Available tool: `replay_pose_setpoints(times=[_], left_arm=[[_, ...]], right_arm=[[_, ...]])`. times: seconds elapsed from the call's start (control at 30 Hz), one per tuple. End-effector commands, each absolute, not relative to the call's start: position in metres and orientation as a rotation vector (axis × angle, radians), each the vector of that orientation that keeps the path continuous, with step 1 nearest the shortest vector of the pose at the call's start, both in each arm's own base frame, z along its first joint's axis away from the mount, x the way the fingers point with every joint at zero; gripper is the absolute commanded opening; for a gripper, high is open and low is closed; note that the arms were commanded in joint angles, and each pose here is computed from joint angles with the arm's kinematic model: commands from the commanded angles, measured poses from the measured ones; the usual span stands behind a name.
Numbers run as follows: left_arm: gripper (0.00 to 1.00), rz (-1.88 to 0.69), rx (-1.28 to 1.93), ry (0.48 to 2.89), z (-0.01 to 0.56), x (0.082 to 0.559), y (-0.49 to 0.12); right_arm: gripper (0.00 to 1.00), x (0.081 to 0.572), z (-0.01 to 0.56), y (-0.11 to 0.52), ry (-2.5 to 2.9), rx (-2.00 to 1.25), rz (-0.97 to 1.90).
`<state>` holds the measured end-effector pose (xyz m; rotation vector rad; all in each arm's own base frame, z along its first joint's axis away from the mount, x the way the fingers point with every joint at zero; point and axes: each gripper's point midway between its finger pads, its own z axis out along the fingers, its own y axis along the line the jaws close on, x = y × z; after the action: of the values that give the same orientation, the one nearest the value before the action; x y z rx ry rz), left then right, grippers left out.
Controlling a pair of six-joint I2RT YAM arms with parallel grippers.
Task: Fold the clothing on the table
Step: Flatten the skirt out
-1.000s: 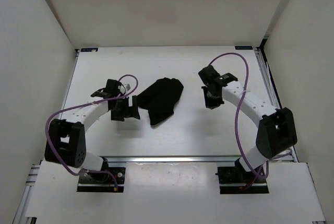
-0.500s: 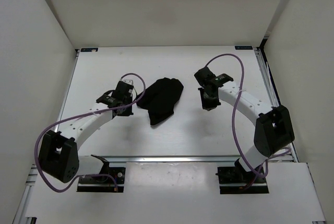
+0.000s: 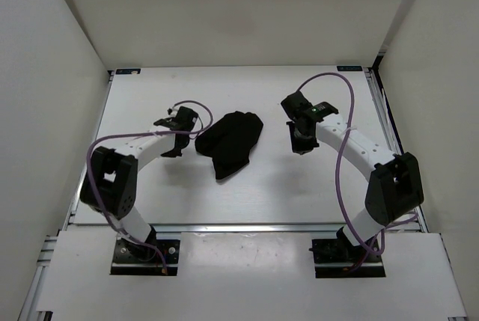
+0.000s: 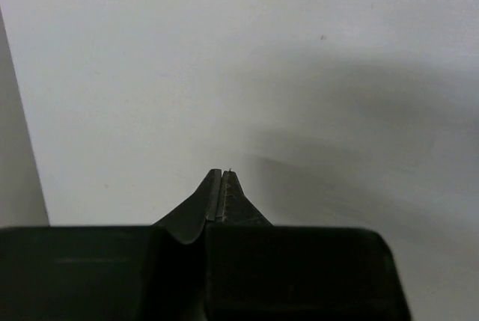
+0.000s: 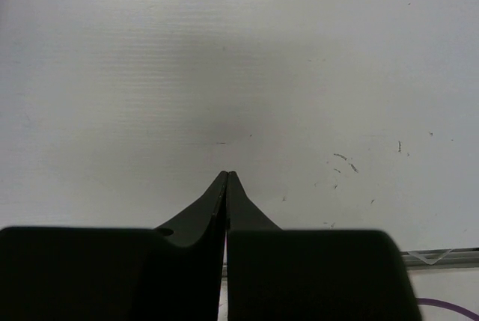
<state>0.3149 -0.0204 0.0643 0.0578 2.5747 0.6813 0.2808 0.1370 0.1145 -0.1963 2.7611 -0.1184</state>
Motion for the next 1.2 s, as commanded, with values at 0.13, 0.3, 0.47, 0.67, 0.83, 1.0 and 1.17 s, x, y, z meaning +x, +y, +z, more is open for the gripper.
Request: replay_pose_setpoints(times=[0.13, 0.3, 0.47, 0.67, 0.83, 1.0, 1.17], left_arm=[[0.0, 0.802, 0.044, 2.566, 0.093, 0.337, -0.038], [0.99, 0.963, 0.254, 2.478, 0.09, 0.337, -0.043], [0.99, 0.2, -0.029, 2.691, 0.085, 0.352, -0.072], [0.99, 0.277, 0.07, 2.56, 0.109, 0.366, -0.051], [0.89, -0.429, -0.119, 2.487, 0.117, 0.364, -0.108], [0.0, -0.454, -0.23, 2.371, 0.123, 0.364, -0.111], [0.0, -0.698, -0.159, 2.326, 0.129, 0.356, -0.148]], right_arm=[[0.0, 0.279, 0.125, 0.128, 2.753, -0.18, -0.156], [0.0, 0.284, 0.129, 0.129, 2.735, -0.205, -0.166], [0.0, 0.288, 0.13, 0.128, 2.735, -0.227, -0.174], [0.0, 0.287, 0.127, 0.142, 2.751, -0.281, -0.128], [0.0, 0.294, 0.137, 0.199, 2.712, -0.339, 0.222], [0.0, 0.313, 0.151, 0.238, 2.655, -0.378, 0.314], [0.0, 0.317, 0.151, 0.248, 2.676, -0.43, 0.261]])
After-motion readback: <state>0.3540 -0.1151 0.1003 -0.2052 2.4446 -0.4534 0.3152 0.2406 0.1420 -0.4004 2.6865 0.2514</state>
